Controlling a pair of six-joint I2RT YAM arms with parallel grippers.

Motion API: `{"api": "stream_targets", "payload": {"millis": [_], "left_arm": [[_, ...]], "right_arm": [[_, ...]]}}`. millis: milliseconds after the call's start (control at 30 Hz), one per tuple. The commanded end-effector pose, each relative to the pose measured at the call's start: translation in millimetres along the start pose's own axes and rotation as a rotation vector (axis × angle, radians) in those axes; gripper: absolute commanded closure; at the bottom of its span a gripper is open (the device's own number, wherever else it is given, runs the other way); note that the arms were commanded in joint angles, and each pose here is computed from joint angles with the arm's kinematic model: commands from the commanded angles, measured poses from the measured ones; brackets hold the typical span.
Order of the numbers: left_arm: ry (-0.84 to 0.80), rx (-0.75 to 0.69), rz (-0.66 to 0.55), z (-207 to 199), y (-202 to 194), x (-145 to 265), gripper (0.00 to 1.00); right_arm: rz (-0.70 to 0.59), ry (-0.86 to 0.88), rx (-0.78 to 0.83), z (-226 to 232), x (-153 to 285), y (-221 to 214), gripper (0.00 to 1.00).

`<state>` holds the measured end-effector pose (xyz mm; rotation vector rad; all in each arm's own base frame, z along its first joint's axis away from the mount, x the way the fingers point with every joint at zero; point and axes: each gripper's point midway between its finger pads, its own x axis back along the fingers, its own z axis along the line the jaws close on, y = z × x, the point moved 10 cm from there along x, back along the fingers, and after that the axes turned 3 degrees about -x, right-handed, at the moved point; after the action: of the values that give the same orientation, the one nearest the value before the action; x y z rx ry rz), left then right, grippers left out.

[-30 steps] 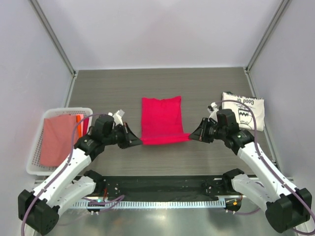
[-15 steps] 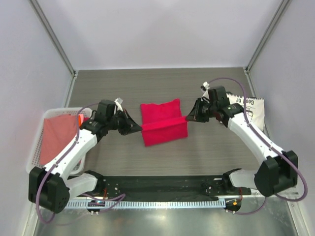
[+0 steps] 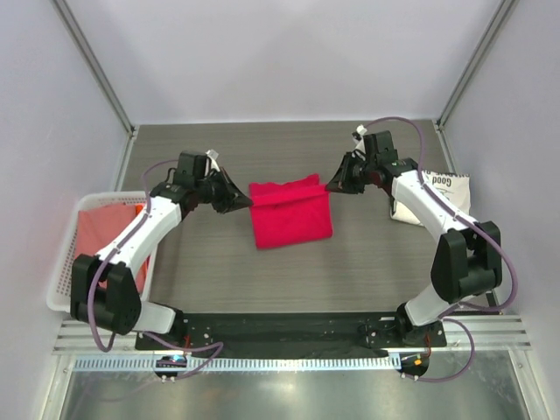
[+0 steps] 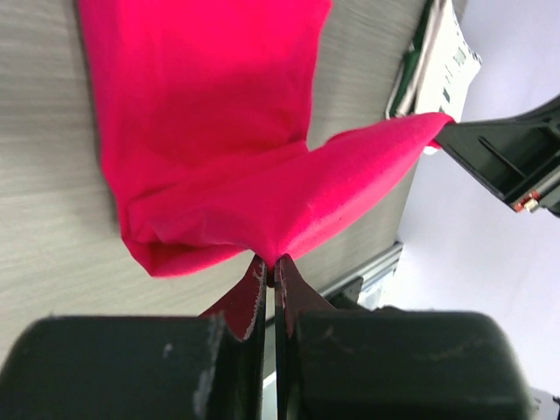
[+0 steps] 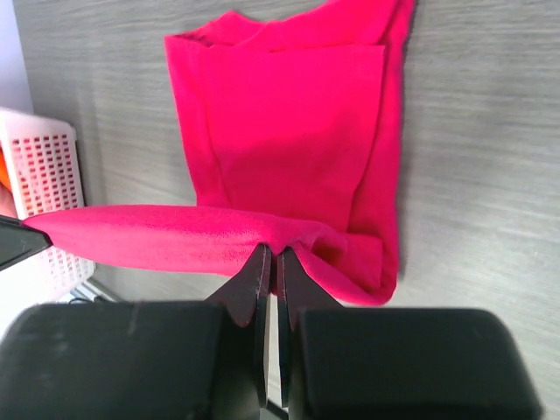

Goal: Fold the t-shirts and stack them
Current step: Fold the tshirt

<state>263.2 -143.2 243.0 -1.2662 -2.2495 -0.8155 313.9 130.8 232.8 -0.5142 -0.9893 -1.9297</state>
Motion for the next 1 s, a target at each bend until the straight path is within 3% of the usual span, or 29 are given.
{"api": "stream_targets", "payload": {"millis": [0, 333, 367, 400, 433, 467, 500, 533, 567, 600, 633, 833, 967], "left_arm": [[-0.018, -0.027, -0.062, -2.1, 28.0, -7.0, 1.00], [0.042, 0.029, -0.101, 19.9, 85.7, -72.6, 1.00], [0.046, 0.039, -0.095, 23.9, 90.4, -81.3, 0.99], [0.044, 0.046, -0.085, 26.4, 94.9, -88.5, 0.92], [0.043, 0.053, -0.073, 31.4, 103.3, -103.1, 0.88], [0.043, 0.059, -0.079, 34.5, 108.6, -108.0, 0.85], [0.046, 0.063, -0.100, 37.2, 115.1, -112.5, 0.61], [0.046, 0.066, -0.115, 40.5, 120.1, -116.4, 0.42], [0.054, 0.060, -0.121, 42.9, 122.2, -121.6, 0.31], [0.073, 0.047, -0.139, 45.4, 123.9, -121.8, 0.06], [0.077, 0.038, -0.145, 44.9, 123.2, -120.5, 0.00], [0.107, 0.013, -0.168, 57.0, 93.3, -106.8, 0.02], [0.094, 0.010, -0.136, 60.8, 76.7, -114.4, 0.13]], "right_arm": [[-0.088, 0.011, 0.022, 2.1, -3.8, 26.0, 0.99], [-0.094, 0.053, -0.021, -13.7, -66.9, 71.1, 0.98], [-0.110, 0.069, -0.017, -9.6, -69.9, 81.3, 0.95], [-0.096, 0.067, -0.024, -16.2, -87.0, 82.7, 0.87], [-0.118, 0.076, -0.021, -14.4, -91.0, 89.3, 0.59], [-0.131, 0.081, -0.021, -17.5, -97.9, 91.6, 0.51], [-0.175, 0.097, -0.004, -17.1, -104.0, 97.6, 0.37], [-0.186, 0.085, -0.013, -20.8, -110.0, 98.1, 0.24], [-0.193, 0.088, -0.022, -22.5, -112.8, 97.3, 0.14], [-0.197, 0.102, -0.015, -22.3, -113.9, 97.3, 0.11], [-0.191, 0.098, -0.010, -24.4, -112.9, 93.4, 0.10], [-0.175, 0.105, 0.079, -38.7, -105.1, 64.8, 0.15], [-0.079, 0.137, 0.059, -52.5, -126.4, 50.0, 0.25]]}}
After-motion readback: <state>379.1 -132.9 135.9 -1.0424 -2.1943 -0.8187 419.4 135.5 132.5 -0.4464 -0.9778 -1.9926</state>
